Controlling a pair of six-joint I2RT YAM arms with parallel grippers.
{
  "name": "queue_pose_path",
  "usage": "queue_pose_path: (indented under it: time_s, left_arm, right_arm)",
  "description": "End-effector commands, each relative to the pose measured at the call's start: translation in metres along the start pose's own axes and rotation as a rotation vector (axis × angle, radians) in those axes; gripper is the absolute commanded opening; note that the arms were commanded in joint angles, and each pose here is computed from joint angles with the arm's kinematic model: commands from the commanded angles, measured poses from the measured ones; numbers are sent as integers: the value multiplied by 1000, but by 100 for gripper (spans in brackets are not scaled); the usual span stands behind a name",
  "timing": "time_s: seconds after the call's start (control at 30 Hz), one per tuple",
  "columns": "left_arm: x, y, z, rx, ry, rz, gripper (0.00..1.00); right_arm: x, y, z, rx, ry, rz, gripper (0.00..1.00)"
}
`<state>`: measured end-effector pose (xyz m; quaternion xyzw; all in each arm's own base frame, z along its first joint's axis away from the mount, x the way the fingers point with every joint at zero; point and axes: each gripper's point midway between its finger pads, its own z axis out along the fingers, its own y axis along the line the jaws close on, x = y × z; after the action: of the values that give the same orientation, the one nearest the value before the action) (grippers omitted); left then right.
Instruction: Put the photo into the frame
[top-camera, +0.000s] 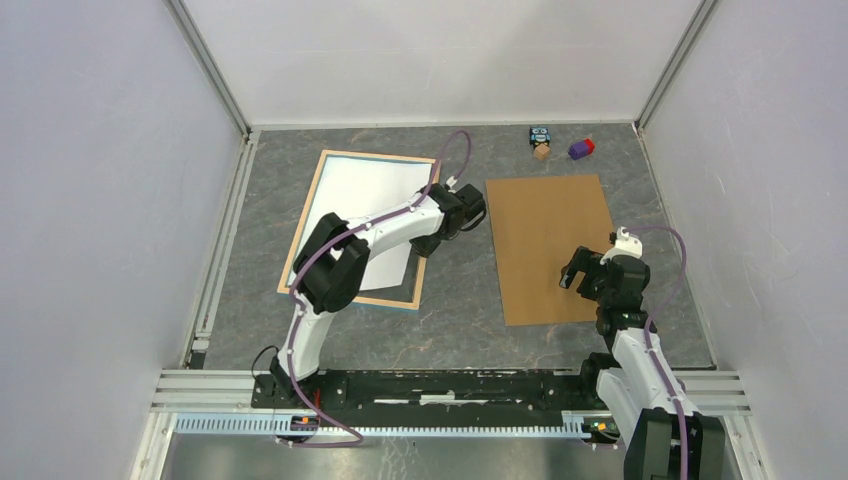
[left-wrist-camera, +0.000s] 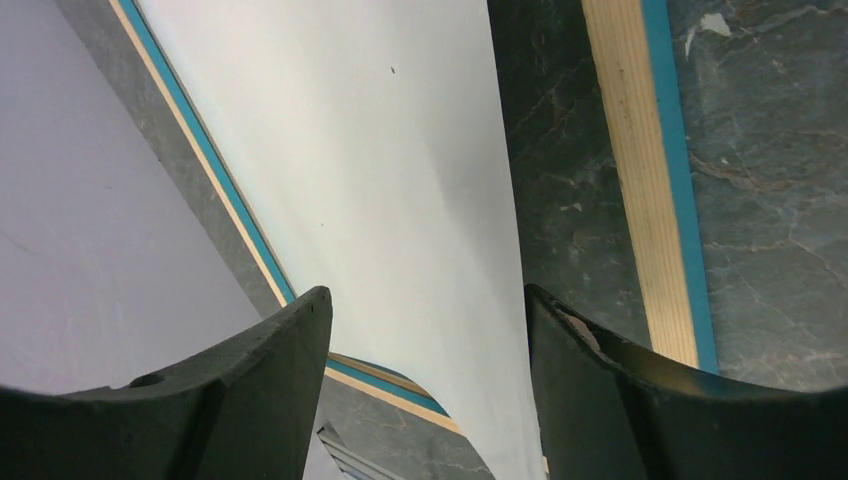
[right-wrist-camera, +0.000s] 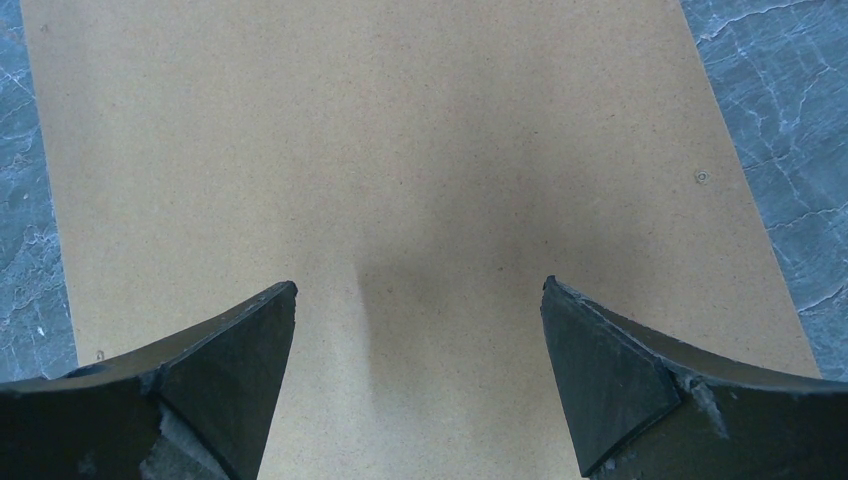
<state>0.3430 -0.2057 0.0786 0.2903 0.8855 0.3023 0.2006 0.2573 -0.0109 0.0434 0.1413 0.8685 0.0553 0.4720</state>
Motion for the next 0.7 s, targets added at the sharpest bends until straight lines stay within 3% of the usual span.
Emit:
queue_pose_path:
  time_s: [0.0,0.37,0.67]
  left_arm:
    - [-11,12,-36,118,-72,-95,79]
    - [-11,-7,-94,484,-187,-242,98]
    - [-41,-67,-173,1155,-379,-532,100]
  right_arm:
    - [-11,2,1,-6,-41,-14,98]
    - [-12,4,1,-13,-37,-38,98]
    - [-11,10,2,-34,-18,-93,98]
